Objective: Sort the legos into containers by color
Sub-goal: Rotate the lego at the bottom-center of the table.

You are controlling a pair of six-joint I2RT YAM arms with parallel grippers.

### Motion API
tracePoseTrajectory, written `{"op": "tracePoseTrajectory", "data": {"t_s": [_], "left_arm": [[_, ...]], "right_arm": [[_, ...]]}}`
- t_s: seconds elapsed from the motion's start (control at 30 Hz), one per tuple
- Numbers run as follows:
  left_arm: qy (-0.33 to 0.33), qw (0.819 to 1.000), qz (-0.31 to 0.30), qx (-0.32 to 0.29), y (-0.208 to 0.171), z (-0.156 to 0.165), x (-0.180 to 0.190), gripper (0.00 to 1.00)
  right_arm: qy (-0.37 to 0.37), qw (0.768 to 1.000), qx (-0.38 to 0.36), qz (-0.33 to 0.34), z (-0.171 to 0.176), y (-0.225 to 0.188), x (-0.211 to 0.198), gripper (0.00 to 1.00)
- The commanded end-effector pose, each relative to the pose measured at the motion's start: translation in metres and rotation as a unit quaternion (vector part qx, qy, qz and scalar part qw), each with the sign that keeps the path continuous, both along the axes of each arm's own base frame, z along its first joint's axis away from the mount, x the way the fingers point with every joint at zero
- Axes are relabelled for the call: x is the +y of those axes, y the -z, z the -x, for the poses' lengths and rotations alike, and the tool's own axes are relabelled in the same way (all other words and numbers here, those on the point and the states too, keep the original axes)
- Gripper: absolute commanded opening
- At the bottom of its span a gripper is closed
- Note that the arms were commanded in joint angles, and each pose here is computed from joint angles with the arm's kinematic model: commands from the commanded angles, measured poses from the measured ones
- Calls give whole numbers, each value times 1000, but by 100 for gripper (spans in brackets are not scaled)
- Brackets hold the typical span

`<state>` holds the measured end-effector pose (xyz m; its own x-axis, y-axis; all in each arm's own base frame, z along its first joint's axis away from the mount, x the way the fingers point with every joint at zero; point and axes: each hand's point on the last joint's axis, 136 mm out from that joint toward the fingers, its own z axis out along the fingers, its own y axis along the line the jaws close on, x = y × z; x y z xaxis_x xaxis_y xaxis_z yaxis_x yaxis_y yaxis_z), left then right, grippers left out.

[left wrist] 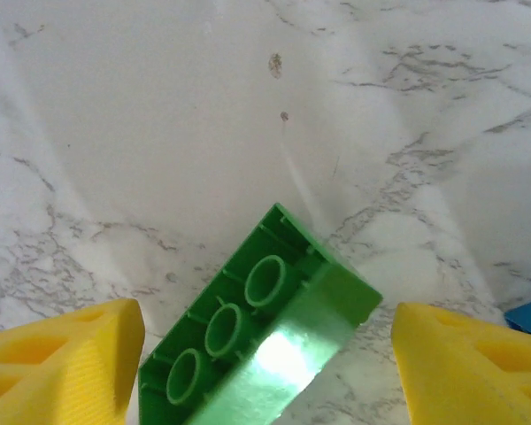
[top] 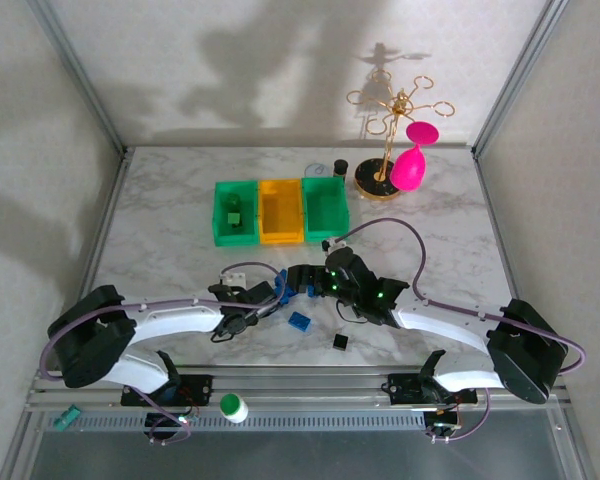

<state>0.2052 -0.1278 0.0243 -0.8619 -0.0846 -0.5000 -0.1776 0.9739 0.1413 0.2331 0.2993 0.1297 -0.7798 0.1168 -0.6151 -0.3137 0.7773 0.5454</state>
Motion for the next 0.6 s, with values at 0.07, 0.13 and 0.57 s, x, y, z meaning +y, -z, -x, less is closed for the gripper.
{"op": "tracePoseTrajectory", "data": {"t_s": [0.07,0.13,0.57], "left_arm": [[9,1000,11,9,2,5,3,75],[5,1000,18,11,4,6,6,77],[-8,999,42,12,8,1,11,67]], "right_arm": [[9,1000,-2,-3,0,-4,0,99],[8,1000,-3,-3,-1,-3,2,99],[1,1000,-1,-3,-2,-6,8,99]]}}
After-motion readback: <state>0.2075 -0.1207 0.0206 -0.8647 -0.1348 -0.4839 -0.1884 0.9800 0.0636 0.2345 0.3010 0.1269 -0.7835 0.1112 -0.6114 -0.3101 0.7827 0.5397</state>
